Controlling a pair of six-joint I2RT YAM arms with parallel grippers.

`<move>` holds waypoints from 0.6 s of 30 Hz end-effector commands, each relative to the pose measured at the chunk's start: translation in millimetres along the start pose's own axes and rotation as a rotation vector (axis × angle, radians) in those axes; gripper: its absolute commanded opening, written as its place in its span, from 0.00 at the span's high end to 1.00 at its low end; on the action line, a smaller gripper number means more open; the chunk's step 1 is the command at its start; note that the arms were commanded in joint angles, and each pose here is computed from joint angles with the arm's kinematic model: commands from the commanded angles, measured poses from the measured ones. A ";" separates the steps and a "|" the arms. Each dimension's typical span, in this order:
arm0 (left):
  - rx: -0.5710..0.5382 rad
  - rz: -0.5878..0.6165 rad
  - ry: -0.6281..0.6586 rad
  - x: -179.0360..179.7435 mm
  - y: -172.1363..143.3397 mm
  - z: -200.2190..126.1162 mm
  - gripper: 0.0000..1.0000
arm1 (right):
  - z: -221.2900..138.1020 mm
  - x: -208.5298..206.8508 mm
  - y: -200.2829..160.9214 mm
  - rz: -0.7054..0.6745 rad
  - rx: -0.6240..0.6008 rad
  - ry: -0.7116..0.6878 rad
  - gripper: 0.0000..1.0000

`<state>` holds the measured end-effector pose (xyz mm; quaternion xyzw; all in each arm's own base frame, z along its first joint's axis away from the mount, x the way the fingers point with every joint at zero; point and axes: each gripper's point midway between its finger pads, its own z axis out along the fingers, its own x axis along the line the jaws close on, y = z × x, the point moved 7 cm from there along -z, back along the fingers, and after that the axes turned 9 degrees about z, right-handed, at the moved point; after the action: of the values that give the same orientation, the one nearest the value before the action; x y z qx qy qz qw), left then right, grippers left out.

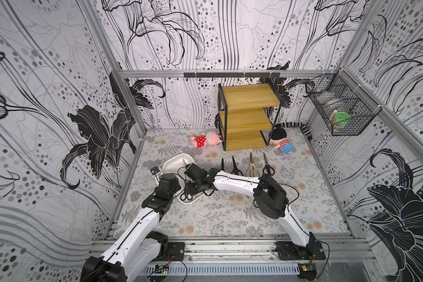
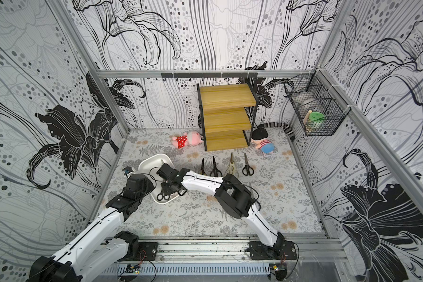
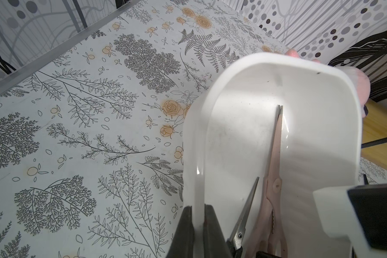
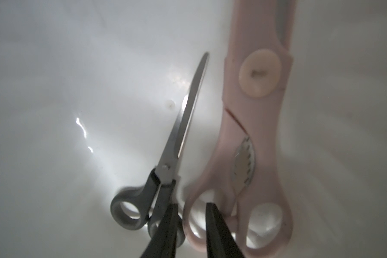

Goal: Take the scissors out of the storage box
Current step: Pick up the scissors from the storage box.

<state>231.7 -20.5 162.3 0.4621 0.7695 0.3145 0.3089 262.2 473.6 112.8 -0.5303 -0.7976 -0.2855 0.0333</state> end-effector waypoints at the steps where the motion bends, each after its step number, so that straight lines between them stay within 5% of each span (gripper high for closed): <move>1: -0.067 -0.044 -0.019 -5.2 14.0 -2.9 1.00 | 6.7 1.5 -2.7 0.013 0.020 -0.013 0.74; 18: -0.076 -0.041 -0.017 -5.0 16.2 -4.6 1.00 | 33.1 -18.7 -3.5 0.027 -0.031 -0.157 0.85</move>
<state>231.7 -18.2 163.0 0.4537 0.7725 0.3219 0.3062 272.6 482.7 105.7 -0.5458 -0.7869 -0.2878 -0.0020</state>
